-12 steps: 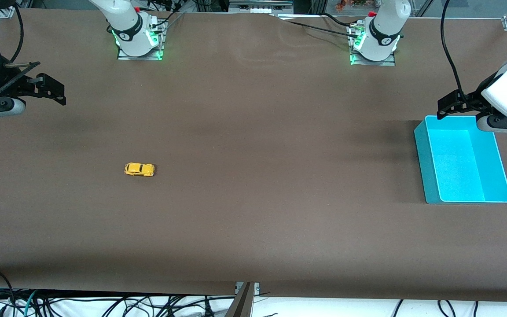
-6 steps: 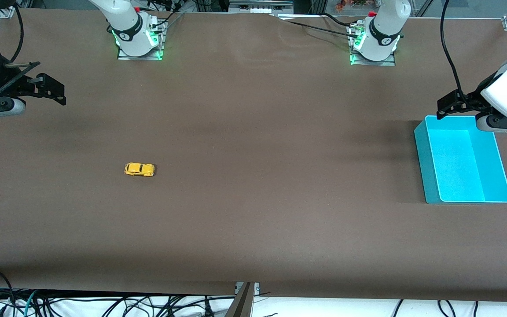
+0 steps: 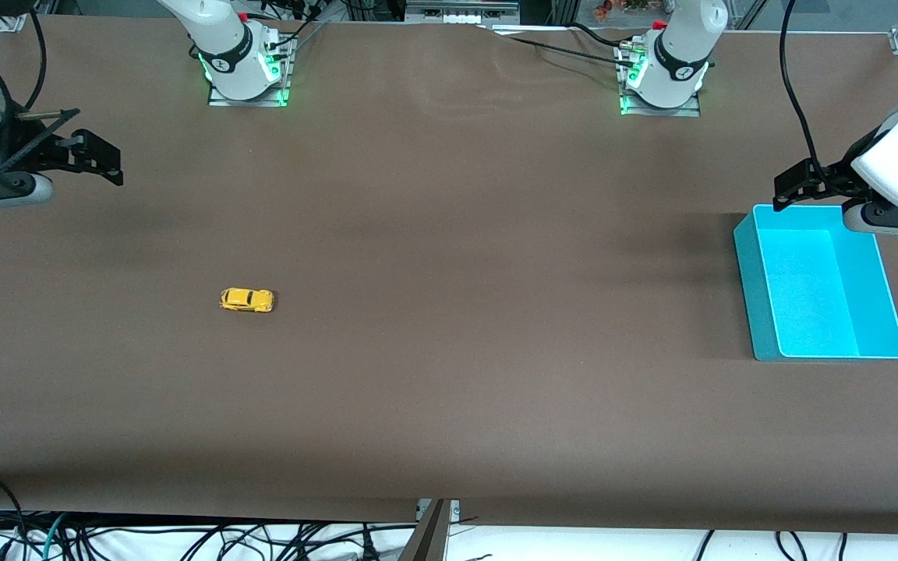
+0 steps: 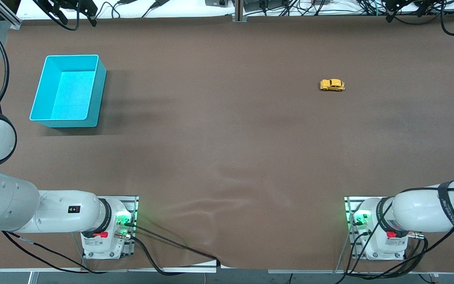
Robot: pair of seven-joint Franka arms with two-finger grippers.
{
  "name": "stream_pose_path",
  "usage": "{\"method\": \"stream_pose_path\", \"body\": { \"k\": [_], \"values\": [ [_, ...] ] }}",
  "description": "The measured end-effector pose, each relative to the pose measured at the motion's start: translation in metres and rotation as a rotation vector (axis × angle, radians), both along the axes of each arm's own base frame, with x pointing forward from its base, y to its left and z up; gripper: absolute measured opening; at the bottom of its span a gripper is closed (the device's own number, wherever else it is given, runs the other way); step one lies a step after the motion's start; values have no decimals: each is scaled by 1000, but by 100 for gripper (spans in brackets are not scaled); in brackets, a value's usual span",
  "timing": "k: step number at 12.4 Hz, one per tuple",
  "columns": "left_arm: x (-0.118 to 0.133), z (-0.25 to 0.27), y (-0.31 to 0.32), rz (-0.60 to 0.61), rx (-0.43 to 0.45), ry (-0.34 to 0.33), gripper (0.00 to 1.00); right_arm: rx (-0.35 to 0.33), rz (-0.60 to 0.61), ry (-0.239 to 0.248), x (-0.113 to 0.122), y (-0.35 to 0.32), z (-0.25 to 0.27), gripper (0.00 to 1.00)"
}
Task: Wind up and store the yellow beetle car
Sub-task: 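Reach the open right gripper over the yellow beetle car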
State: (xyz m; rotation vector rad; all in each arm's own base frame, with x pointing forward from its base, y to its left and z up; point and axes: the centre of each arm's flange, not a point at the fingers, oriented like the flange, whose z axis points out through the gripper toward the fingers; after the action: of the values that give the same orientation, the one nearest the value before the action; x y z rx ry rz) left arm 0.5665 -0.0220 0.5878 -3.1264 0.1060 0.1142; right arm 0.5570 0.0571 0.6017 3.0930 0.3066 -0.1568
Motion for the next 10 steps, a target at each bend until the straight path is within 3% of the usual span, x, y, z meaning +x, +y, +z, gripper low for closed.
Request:
{"method": "stream_pose_path", "body": {
  "k": [4,10],
  "values": [
    [0,0,0,-1,0,0,100,13,232,84,6,51,-55,100],
    [0,0,-1,-1,0,0,100,84,726,107,8,96,-201,100]
  ]
}}
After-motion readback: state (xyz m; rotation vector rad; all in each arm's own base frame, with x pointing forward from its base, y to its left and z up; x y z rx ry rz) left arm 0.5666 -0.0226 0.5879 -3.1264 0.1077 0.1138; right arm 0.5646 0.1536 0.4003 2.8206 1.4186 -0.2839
